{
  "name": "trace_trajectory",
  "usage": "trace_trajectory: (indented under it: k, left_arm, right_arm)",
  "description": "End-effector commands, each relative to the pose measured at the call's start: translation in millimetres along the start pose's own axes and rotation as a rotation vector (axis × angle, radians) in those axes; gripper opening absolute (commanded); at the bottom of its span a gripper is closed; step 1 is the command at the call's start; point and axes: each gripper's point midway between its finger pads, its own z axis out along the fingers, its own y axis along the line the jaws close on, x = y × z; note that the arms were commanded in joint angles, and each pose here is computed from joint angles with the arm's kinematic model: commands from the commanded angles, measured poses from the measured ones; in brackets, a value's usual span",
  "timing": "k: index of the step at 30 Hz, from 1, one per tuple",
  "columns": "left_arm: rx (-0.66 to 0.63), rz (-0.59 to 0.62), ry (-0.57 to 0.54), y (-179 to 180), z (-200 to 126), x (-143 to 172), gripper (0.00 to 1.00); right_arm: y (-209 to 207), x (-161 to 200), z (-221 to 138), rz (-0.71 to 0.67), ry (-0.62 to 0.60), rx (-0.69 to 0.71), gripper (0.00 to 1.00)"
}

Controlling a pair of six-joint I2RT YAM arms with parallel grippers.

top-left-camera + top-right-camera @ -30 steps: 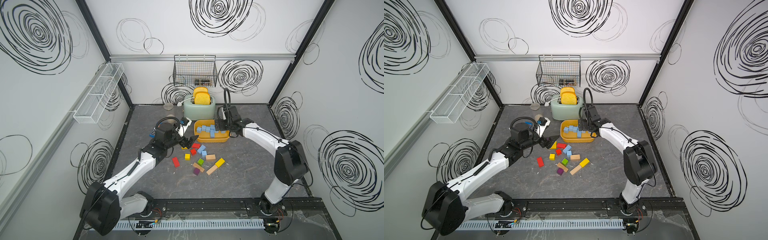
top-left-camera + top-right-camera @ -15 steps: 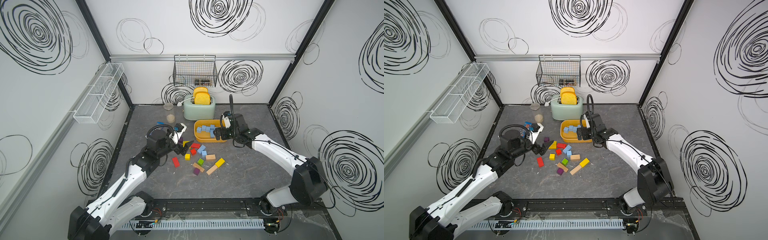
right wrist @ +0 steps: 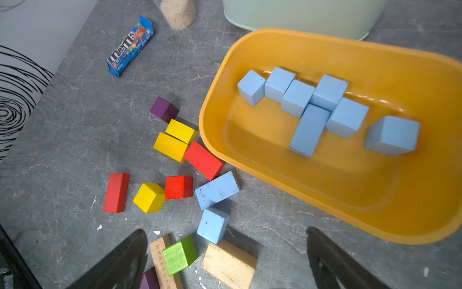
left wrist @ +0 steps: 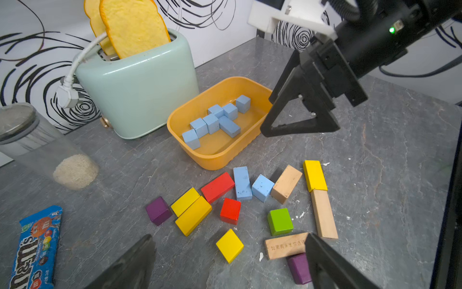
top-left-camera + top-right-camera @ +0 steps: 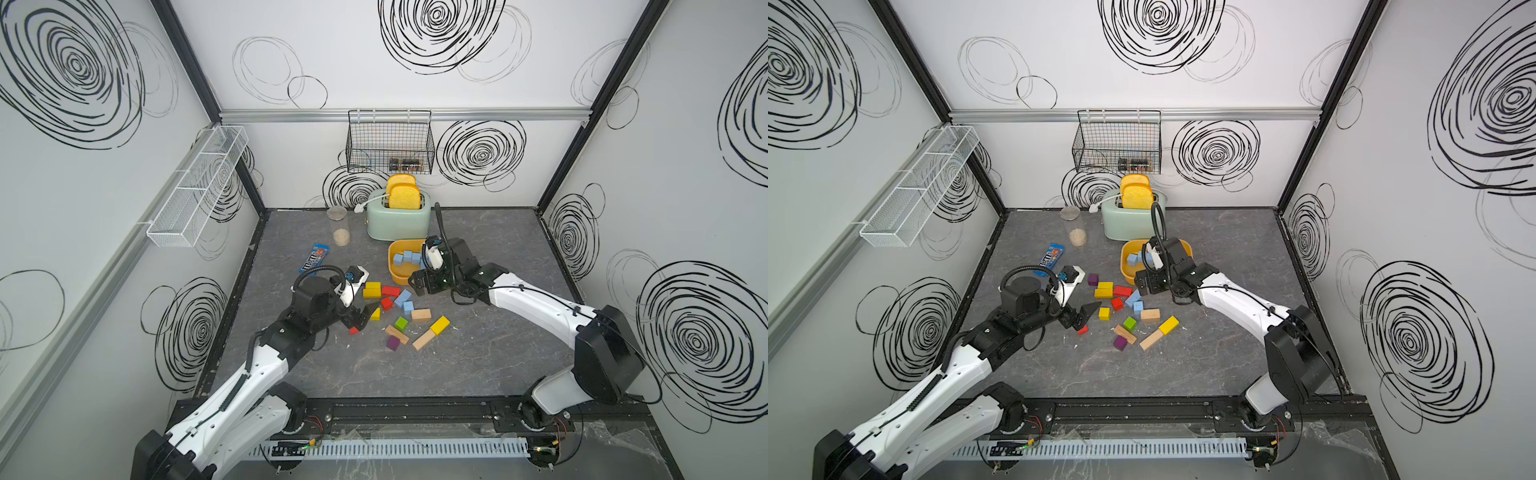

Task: Pick out the blue building blocks
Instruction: Pick up the building block from the center of the board.

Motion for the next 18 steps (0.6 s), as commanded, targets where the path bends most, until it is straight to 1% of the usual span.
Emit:
trace_trajectory:
  k: [1, 8, 18]
  left_arm:
    - [-0.011, -0.010, -0.029, 0.9, -1.7, -0.8, 0.96]
    - [-0.016, -0.030, -0.017, 3.1, 0.1, 10.6, 0.96]
    - [-0.021, -0.047, -0.012, 8.2, 2.7, 19.2, 0.96]
  right_arm:
    - [5.4, 8.6, 11.4, 0.020, 0.046, -0.012, 0.97]
    - [5.4, 21.0, 31.8, 0.010, 0.119, -0.003, 0.88]
    - [8.5, 36.6, 56.8, 0.027, 0.188, -0.004, 0.84]
